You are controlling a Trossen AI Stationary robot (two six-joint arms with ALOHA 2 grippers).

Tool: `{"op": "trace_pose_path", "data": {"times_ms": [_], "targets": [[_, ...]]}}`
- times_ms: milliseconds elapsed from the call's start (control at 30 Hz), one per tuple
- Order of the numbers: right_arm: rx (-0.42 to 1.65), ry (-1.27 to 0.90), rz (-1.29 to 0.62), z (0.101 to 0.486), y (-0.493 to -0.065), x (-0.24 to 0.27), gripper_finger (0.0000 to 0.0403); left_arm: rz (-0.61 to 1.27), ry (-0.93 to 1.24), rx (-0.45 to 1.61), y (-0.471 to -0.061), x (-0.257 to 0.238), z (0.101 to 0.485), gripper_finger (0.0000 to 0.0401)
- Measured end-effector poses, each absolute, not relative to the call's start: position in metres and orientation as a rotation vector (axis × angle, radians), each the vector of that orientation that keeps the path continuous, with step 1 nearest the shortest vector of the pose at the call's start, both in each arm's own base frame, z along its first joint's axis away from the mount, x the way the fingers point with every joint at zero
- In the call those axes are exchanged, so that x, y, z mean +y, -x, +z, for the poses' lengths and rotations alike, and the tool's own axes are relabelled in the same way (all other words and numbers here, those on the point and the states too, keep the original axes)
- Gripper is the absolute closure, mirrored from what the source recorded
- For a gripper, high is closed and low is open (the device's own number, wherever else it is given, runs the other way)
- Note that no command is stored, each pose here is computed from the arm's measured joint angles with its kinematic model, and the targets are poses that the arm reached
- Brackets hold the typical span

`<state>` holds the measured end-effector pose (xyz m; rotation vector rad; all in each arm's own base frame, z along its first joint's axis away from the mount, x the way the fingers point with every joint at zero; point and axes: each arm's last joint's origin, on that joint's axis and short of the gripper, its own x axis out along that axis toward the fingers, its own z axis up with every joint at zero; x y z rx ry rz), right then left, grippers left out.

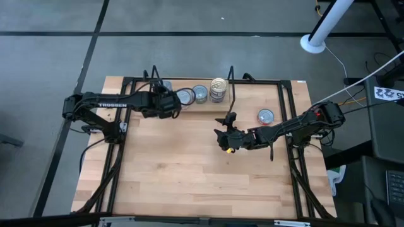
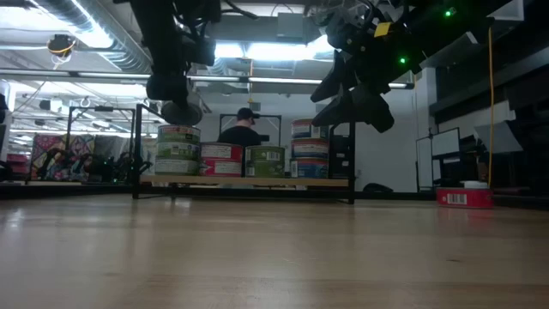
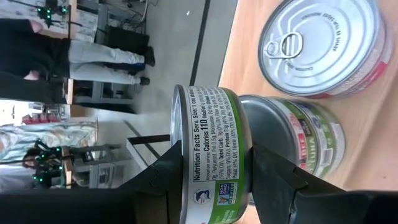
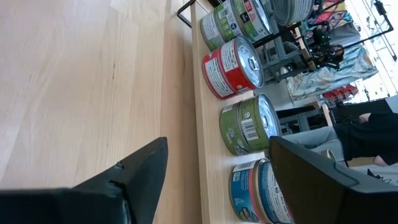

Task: Stack canned seafood by type on shelf
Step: Stack the green-white tuna can on top of the green-white tuna can on the shelf

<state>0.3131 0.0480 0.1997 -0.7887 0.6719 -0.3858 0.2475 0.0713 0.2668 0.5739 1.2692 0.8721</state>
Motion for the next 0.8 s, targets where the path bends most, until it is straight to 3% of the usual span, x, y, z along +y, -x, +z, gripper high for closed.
{"op": "trace_pose_path", "data": {"times_ms": [633, 800], "targets": [[0.672, 0.789, -0.385, 0.1995, -0.3132, 0.0481, 0.0123, 0.807, -0.515, 1.288, -0.2474, 0.0752, 0.2643, 0.0264], [0.672, 0.789, -0.385, 0.1995, -0.3132, 0.0481, 0.0123, 0.802, -0.512, 1.287, -0.2475, 0.0751, 0.2644, 0.0245]]}}
